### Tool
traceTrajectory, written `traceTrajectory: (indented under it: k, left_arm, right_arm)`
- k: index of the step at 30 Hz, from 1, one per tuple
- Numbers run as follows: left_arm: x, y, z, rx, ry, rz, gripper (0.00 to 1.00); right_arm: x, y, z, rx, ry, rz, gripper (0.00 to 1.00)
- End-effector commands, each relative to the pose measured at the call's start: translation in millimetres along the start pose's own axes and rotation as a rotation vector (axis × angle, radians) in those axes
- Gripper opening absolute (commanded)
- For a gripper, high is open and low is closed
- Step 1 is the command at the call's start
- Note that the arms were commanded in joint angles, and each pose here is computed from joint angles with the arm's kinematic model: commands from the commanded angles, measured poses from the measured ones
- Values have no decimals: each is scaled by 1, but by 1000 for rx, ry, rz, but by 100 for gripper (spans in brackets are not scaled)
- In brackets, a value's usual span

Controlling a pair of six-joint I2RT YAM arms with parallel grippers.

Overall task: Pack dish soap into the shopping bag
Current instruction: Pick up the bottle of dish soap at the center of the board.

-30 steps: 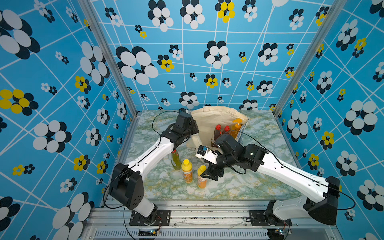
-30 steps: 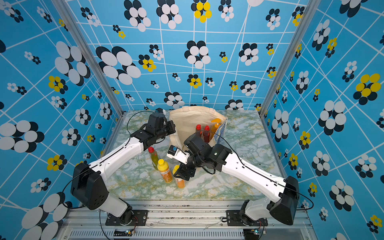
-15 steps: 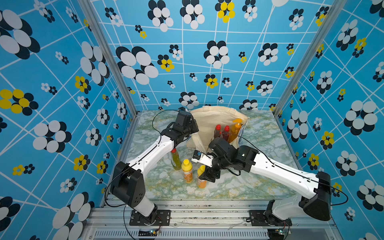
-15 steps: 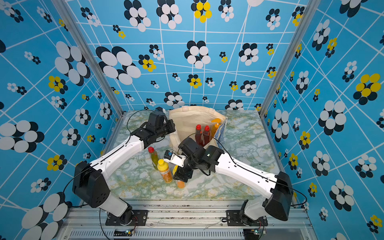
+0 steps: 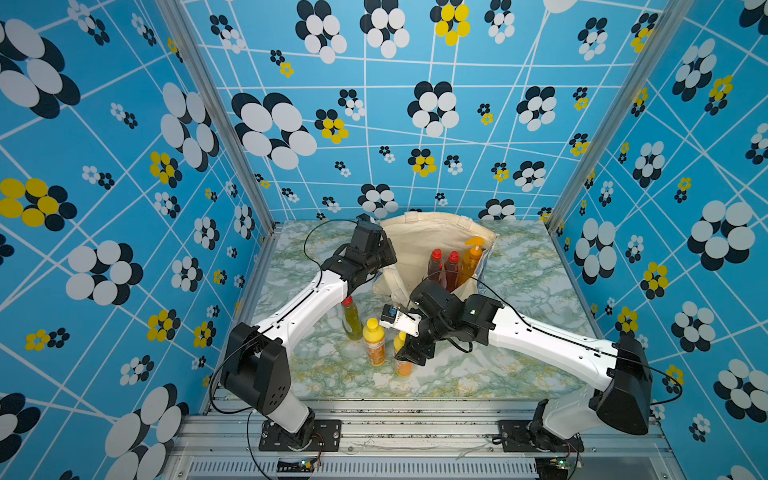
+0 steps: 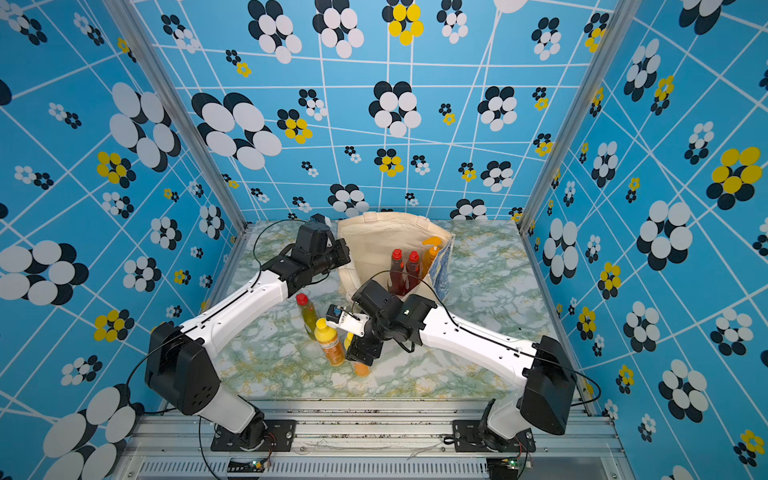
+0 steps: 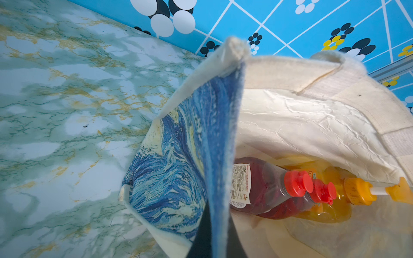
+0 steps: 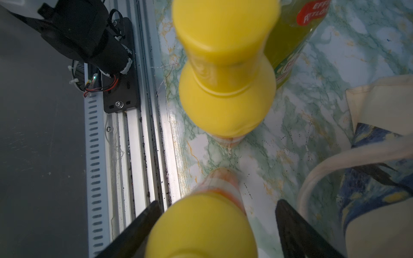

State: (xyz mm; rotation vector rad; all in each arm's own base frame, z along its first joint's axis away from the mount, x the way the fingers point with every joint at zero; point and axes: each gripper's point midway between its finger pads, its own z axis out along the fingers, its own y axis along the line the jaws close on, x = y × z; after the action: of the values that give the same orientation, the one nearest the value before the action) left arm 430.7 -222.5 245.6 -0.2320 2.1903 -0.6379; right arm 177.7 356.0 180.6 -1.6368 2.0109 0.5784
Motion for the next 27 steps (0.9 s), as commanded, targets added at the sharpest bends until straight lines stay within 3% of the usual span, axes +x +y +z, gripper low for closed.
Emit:
traceTrajectory:
  k: [1, 12, 27]
  left_arm:
    - [-7, 5, 3, -21, -5, 3, 0]
    - [-7, 5, 5, -19, -2, 1, 0]
    - [-7, 8, 1, -37, -4, 7, 0]
  right_arm:
    - [4, 2, 9, -10, 11, -16, 81]
    - [3, 2, 6, 1, -8, -26, 80]
    - [-9, 4, -20, 153, -228, -156, 84]
